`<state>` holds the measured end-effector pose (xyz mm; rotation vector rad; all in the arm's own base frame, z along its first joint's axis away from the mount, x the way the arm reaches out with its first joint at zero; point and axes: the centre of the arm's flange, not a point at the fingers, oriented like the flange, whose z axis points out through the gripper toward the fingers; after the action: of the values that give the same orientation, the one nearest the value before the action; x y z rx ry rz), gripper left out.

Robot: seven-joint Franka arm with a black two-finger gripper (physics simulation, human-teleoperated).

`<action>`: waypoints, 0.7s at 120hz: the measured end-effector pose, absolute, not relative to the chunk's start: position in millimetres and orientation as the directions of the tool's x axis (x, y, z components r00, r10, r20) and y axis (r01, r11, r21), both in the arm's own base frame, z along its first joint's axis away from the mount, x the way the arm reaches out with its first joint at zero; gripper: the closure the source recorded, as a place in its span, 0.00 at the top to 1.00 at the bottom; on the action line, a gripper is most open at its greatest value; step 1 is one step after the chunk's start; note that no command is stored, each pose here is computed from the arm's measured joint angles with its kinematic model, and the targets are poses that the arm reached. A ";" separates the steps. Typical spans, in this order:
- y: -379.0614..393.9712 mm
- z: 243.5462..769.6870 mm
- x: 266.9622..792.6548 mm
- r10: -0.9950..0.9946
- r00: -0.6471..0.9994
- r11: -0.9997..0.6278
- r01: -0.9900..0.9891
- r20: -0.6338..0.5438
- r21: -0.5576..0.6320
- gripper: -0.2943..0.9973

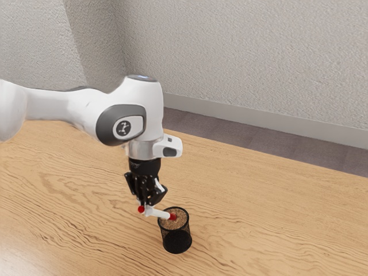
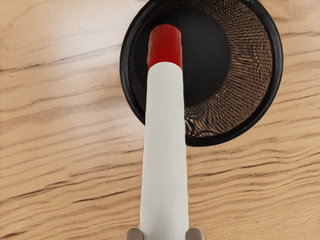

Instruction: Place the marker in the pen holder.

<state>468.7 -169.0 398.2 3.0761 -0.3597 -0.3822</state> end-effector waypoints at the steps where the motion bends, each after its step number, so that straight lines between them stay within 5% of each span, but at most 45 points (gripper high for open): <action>1: -168.3 396.7 470.4 -0.226 0.943 -0.974 -0.221 -0.242 0.049 0.21; 22: -150.6 377.4 492.3 -0.164 0.944 -0.986 -0.155 -0.287 0.052 0.22; 45: -146.8 394.8 511.7 -0.141 0.945 -0.990 -0.131 -0.293 0.055 0.52; 66: -169.9 400.2 512.4 -0.173 0.938 -0.985 -0.164 -0.299 0.054 0.66; 84: -167.6 478.1 510.6 -0.164 0.976 -0.985 -0.156 -0.139 0.069 0.72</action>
<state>510.6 -167.6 478.1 3.0653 -0.2488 -0.2238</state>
